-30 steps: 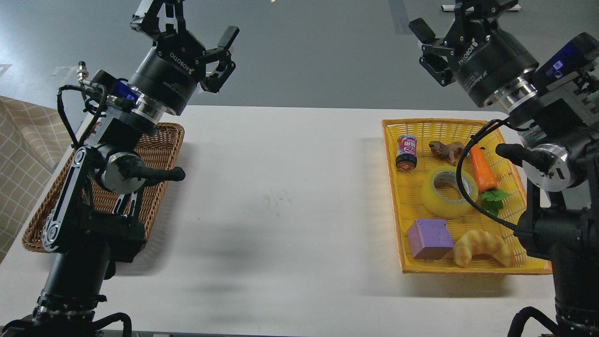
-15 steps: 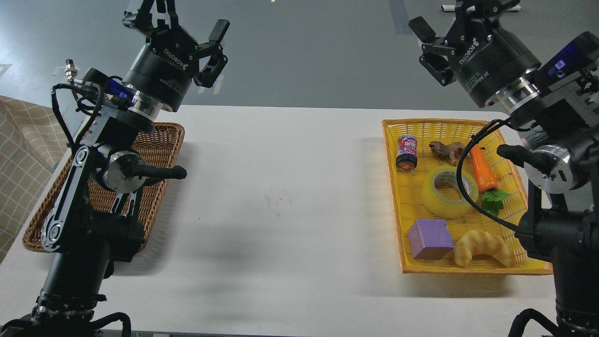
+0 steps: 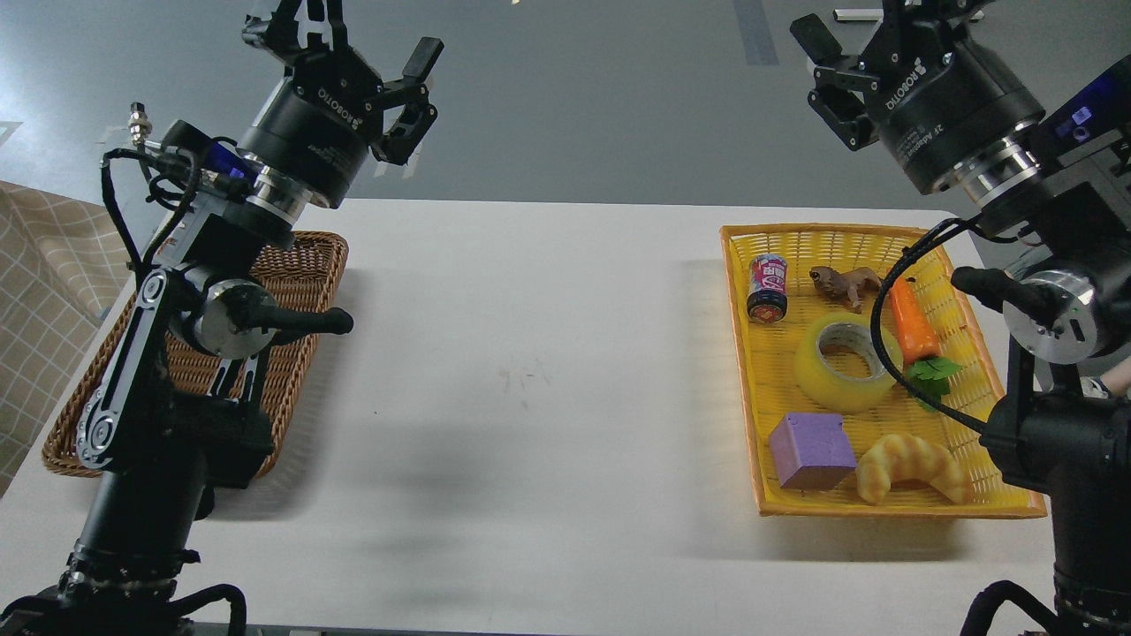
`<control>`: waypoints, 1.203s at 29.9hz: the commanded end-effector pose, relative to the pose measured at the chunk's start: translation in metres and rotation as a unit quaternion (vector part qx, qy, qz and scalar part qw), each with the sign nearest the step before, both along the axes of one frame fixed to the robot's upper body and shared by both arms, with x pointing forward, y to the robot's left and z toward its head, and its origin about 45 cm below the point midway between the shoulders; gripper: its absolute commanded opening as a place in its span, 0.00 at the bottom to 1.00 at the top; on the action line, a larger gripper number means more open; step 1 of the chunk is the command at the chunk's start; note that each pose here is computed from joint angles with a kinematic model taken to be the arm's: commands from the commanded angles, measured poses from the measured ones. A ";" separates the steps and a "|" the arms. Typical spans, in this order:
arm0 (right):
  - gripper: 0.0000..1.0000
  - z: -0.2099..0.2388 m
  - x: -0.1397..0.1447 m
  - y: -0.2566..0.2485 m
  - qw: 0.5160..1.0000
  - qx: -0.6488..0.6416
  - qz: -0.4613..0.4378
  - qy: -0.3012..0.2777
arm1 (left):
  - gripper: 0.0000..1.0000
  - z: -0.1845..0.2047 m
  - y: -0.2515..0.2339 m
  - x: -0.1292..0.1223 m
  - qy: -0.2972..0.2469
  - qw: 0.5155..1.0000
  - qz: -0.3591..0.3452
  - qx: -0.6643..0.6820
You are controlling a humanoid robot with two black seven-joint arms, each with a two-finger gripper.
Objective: Place and transfer tape with both arms
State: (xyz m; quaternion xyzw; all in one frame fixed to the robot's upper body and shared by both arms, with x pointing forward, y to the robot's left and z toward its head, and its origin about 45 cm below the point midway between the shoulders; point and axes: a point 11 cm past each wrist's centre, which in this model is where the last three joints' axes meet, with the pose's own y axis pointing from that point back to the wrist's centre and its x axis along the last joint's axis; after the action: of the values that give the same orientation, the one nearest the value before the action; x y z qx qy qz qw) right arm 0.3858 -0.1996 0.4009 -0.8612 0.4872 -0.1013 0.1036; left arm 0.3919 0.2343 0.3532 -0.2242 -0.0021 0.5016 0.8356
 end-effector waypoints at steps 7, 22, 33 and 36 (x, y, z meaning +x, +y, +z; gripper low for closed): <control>1.00 -0.005 0.004 -0.005 0.999 -0.018 -0.030 0.003 | 0.98 -0.005 0.002 -0.001 0.009 1.000 0.002 0.003; 0.99 0.003 0.004 -0.004 0.999 -0.016 -0.037 -0.006 | 0.98 -0.002 -0.001 -0.002 0.004 1.000 0.000 -0.003; 0.99 0.005 0.005 -0.004 0.998 -0.025 -0.049 -0.011 | 0.98 0.003 -0.005 -0.001 0.000 1.000 0.001 -0.011; 0.99 0.003 0.006 -0.004 0.997 -0.045 -0.059 -0.014 | 0.98 0.001 -0.005 -0.001 0.004 1.000 0.003 -0.011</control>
State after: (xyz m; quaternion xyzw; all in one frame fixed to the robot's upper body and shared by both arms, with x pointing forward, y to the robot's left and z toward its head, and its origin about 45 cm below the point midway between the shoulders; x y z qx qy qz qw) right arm 0.3903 -0.2035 0.4060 -0.8365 0.5260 -0.1308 0.0812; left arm 0.3907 0.2290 0.3555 -0.2329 0.0040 0.5029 0.8323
